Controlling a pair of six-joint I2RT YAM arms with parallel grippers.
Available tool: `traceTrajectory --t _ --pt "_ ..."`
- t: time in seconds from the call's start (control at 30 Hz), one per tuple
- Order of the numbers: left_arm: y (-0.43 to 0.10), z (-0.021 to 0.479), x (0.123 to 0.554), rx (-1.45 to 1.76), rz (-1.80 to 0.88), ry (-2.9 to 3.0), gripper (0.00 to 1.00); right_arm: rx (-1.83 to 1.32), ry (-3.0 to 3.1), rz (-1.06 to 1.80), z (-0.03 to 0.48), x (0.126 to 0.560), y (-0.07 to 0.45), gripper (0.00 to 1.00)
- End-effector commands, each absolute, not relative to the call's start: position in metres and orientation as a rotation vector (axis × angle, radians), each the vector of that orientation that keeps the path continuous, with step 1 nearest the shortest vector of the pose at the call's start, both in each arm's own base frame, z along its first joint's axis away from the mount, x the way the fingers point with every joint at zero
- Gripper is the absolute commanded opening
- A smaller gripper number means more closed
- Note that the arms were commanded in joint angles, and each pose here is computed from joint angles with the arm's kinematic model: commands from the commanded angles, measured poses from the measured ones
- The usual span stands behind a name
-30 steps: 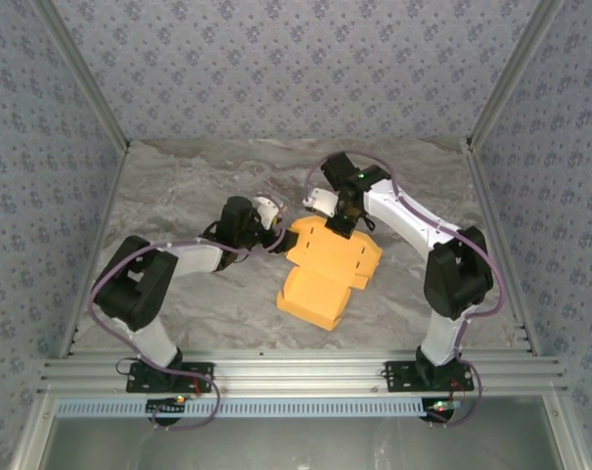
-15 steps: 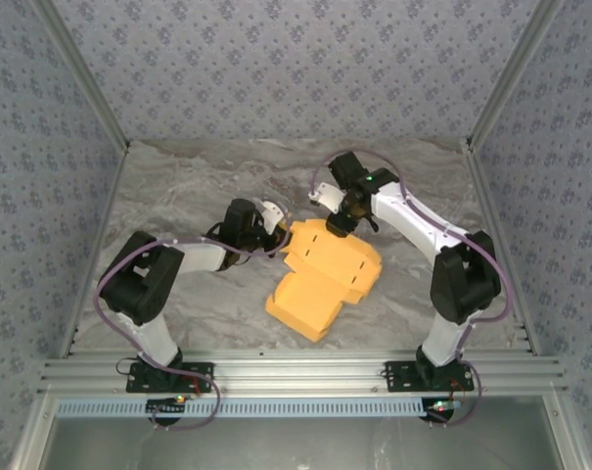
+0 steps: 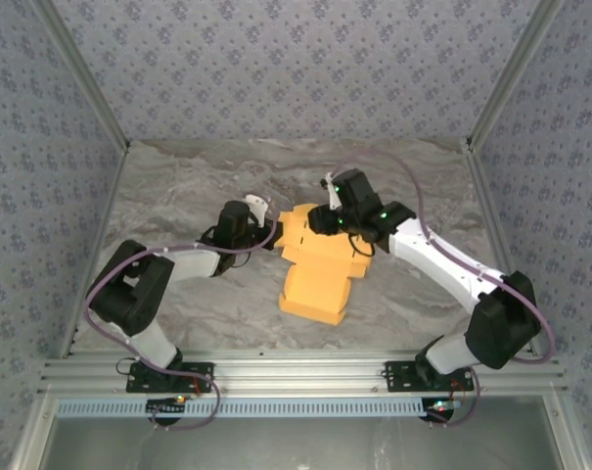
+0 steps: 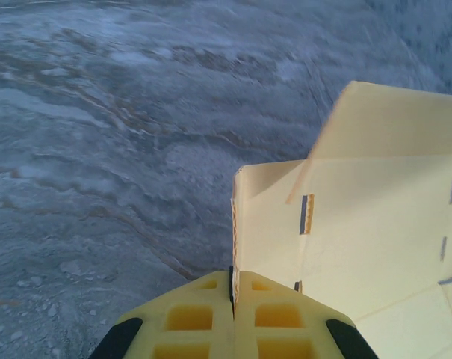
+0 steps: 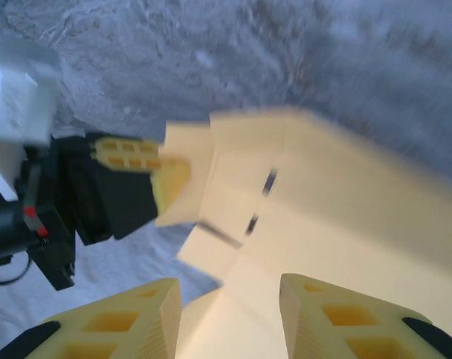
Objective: Fold the paper box
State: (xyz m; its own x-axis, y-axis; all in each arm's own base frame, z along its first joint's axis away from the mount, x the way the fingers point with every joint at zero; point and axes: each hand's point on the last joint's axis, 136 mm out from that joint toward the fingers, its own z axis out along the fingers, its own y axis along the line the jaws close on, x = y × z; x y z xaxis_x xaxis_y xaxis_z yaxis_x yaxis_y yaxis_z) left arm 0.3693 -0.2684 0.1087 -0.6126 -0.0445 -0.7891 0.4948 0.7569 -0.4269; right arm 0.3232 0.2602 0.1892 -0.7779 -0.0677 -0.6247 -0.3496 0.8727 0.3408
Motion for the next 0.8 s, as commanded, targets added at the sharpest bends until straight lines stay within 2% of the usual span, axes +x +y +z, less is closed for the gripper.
traceTrajectory --t 0.0,0.13,0.27,0.43,0.6,0.77 --pt "-0.253 0.127 0.381 0.041 -0.866 2.069 0.00 -0.001 2.495 0.776 0.161 0.318 0.285 0.43" --pt "-0.262 0.129 0.376 0.024 -0.971 2.027 0.00 -0.086 2.590 0.701 0.131 0.322 0.301 0.49" --pt "-0.260 0.127 0.372 -0.006 -1.004 2.019 0.00 -0.211 2.624 0.606 0.111 0.328 0.309 0.60" --pt "-0.260 0.133 0.363 0.007 -0.974 2.038 0.00 -0.292 2.681 0.453 0.088 0.335 0.302 0.59" --pt "-0.254 0.126 0.361 -0.011 -0.931 2.054 0.00 -0.411 2.695 0.426 0.083 0.327 0.315 0.60" --pt "-0.256 0.127 0.363 -0.006 -0.932 2.050 0.00 -0.384 2.729 0.319 0.068 0.326 0.307 0.61"
